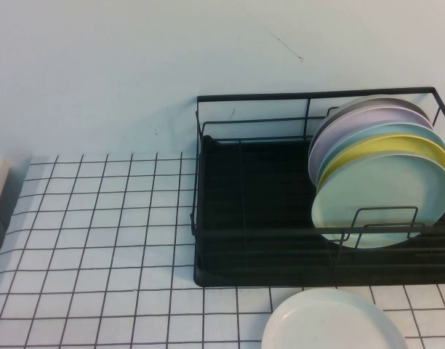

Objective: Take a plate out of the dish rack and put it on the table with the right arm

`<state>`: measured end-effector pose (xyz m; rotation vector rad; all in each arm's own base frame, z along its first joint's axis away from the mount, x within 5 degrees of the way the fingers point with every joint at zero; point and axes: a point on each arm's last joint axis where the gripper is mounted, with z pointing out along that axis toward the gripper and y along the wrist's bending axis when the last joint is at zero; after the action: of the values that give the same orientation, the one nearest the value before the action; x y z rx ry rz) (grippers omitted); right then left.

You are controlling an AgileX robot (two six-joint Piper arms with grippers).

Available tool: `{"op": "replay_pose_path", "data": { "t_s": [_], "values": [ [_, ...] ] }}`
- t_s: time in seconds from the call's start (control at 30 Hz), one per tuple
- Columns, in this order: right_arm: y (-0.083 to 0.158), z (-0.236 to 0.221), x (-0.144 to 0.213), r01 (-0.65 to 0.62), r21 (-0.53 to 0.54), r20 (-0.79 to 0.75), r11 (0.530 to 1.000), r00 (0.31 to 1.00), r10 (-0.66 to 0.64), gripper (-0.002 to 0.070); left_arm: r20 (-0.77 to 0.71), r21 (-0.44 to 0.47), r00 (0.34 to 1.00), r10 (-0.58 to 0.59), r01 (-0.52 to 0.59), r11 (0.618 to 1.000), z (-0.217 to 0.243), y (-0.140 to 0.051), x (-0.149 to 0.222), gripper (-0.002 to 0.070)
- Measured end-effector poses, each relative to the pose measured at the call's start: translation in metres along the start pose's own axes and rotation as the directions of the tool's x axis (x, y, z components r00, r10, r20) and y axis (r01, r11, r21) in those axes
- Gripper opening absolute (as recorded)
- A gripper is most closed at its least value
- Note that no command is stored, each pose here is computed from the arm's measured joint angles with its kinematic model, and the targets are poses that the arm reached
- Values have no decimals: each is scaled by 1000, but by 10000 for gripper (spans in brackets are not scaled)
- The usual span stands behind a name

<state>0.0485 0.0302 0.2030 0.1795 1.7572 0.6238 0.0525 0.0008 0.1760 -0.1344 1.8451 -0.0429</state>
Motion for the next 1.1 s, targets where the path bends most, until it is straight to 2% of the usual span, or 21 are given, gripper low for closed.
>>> {"op": "replay_pose_path", "data": {
  "t_s": [0.1, 0.13, 0.2, 0.27, 0.37, 0.4, 0.43, 0.53, 0.6, 0.77, 0.93, 1.03, 1.1],
  "values": [
    [25, -5, -37, 236, -30, -56, 971, 970, -238, -2, 0, 0, 1000, 0, 0, 1000, 0, 0, 0, -3],
    [34, -4, -54, 337, -36, -110, 941, 934, -339, -1, 0, 0, 1000, 0, 0, 1000, 0, 0, 0, -3],
    [45, 3, -82, 496, -64, -231, 866, 837, -496, 11, 0, 0, 1000, 0, 0, 1000, 0, 0, 0, -3],
    [50, 13, -107, 606, -117, -338, 787, 721, -606, 54, 0, 0, 1000, 0, 0, 1000, 0, 0, 0, -3],
    [53, 40, -139, 701, -238, -449, 672, 535, -716, 183, 0, 0, 1000, 0, 0, 1000, 0, 0, 0, -3],
    [54, 47, -149, 723, -264, -450, 638, 493, -745, 223, 0, 0, 1000, 0, 0, 1000, 0, 0, 0, -3],
    [53, 60, -157, 736, -310, -456, 602, 440, -774, 280, 0, 0, 1000, 0, 0, 1000, 0, 0, 0, -3],
    [52, 89, -174, 766, -403, -419, 501, 332, -845, 361, 0, 0, 1000, 0, 0, 1000, 0, 0, 0, -3],
    [48, 112, -180, 768, -480, -372, 424, 260, -891, 386, 0, 0, 1000, 0, 0, 1000, 0, 0, 0, -3],
    [32, 162, -182, 756, -581, -288, 303, 158, -945, 400, 0, 0, 1000, 0, 0, 1000, 0, 0, 0, -3],
    [14, 196, -175, 737, -634, -256, 236, 88, -963, 402, 0, 0, 1000, 0, 0, 1000, 0, 0, 0, -3],
    [6, 208, -169, 728, -653, -241, 207, 59, -969, 403, 0, 0, 1000, 0, 0, 1000, 0, 0, 0, -3],
    [1, 216, -165, 730, -653, -241, 204, 55, -969, 403, 0, 0, 1000, 0, 0, 1000, 0, 0, 0, -3]
  ]
}}
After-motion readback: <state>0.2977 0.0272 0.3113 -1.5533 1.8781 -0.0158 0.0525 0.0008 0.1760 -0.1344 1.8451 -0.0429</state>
